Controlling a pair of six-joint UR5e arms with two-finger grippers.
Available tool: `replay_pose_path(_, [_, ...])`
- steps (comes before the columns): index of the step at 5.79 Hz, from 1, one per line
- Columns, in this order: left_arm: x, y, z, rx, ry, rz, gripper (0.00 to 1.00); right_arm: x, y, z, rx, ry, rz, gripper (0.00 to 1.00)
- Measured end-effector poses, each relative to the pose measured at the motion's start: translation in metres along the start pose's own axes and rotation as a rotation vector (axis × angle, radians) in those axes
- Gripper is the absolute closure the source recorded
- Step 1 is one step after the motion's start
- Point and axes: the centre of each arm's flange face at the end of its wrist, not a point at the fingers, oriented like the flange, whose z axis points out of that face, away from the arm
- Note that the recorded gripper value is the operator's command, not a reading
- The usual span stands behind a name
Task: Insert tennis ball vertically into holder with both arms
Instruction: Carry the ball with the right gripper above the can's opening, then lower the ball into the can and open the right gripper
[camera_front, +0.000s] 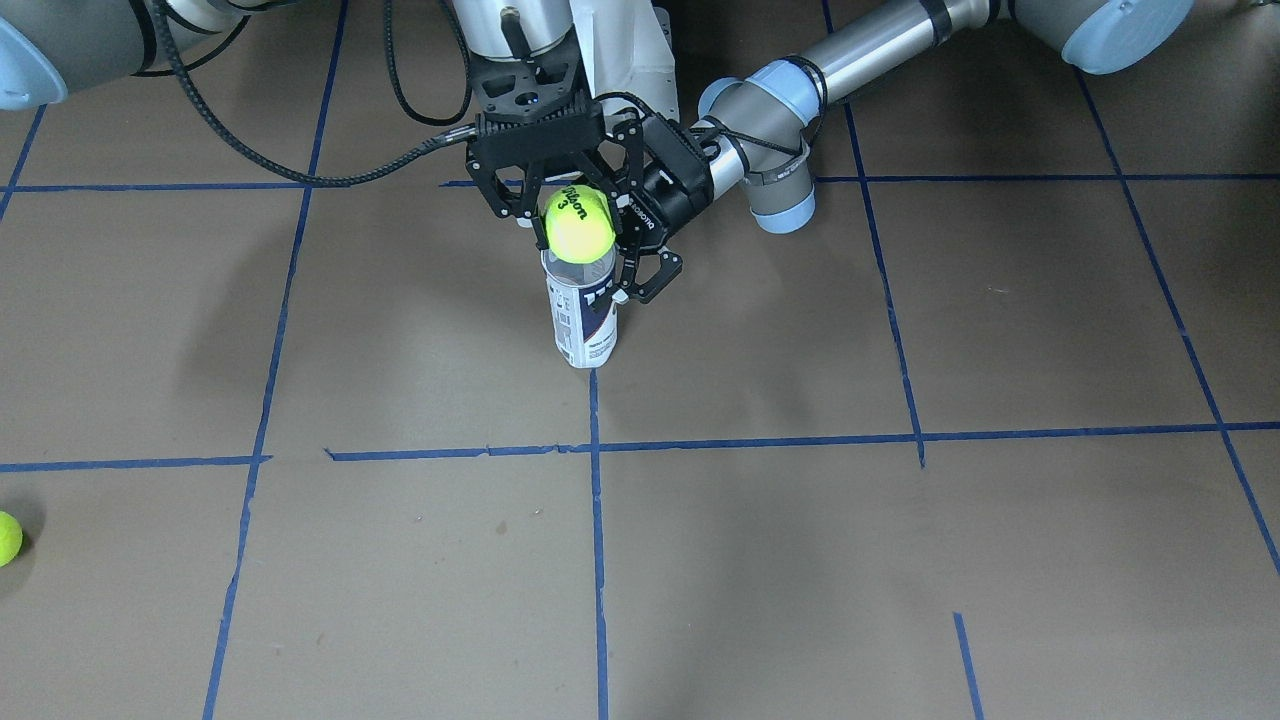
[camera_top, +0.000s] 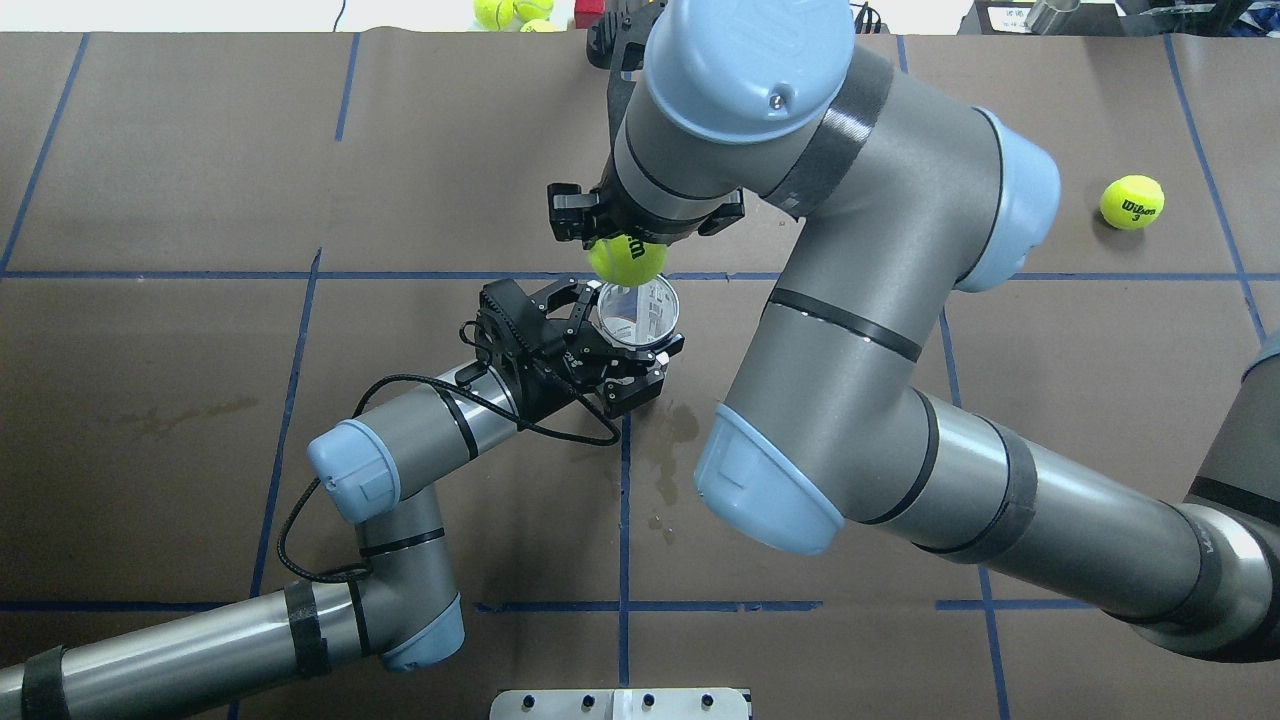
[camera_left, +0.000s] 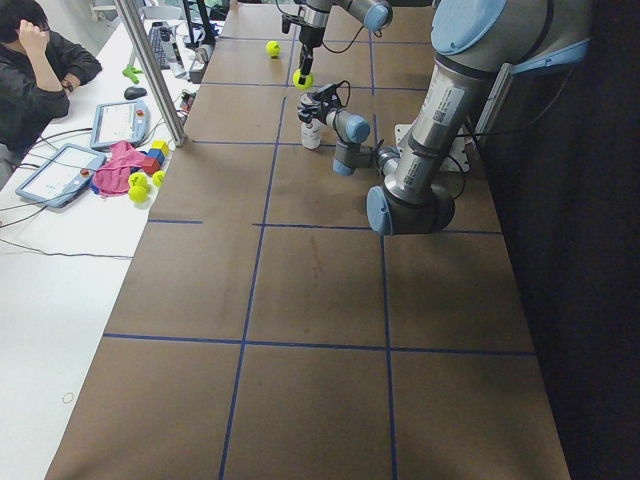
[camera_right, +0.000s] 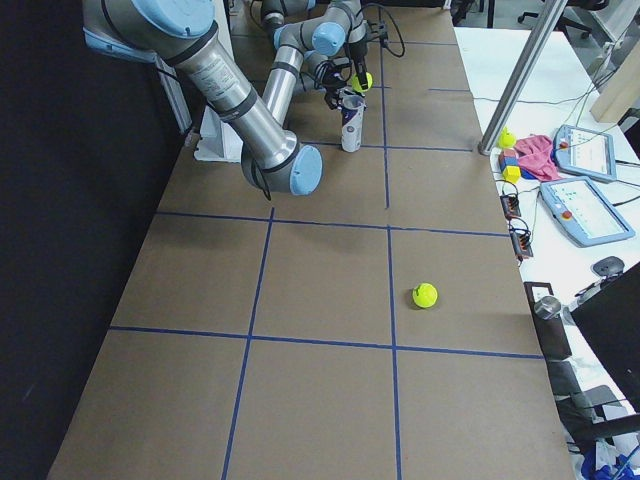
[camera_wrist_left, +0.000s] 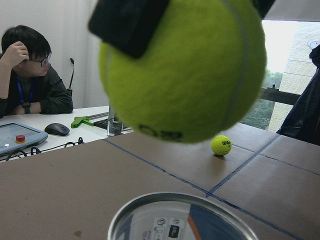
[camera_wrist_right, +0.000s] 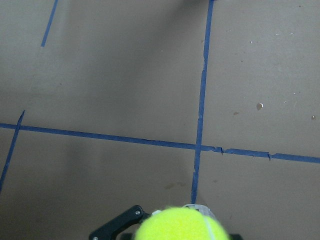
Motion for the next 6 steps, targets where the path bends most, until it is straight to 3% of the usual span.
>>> replay_pose_path(6, [0.0002, 0.0012, -0.0009, -0.002, 0.001, 0.002, 0.06, -0.0019, 0.0083, 0.0047, -0.011, 0.002, -0.011, 0.77])
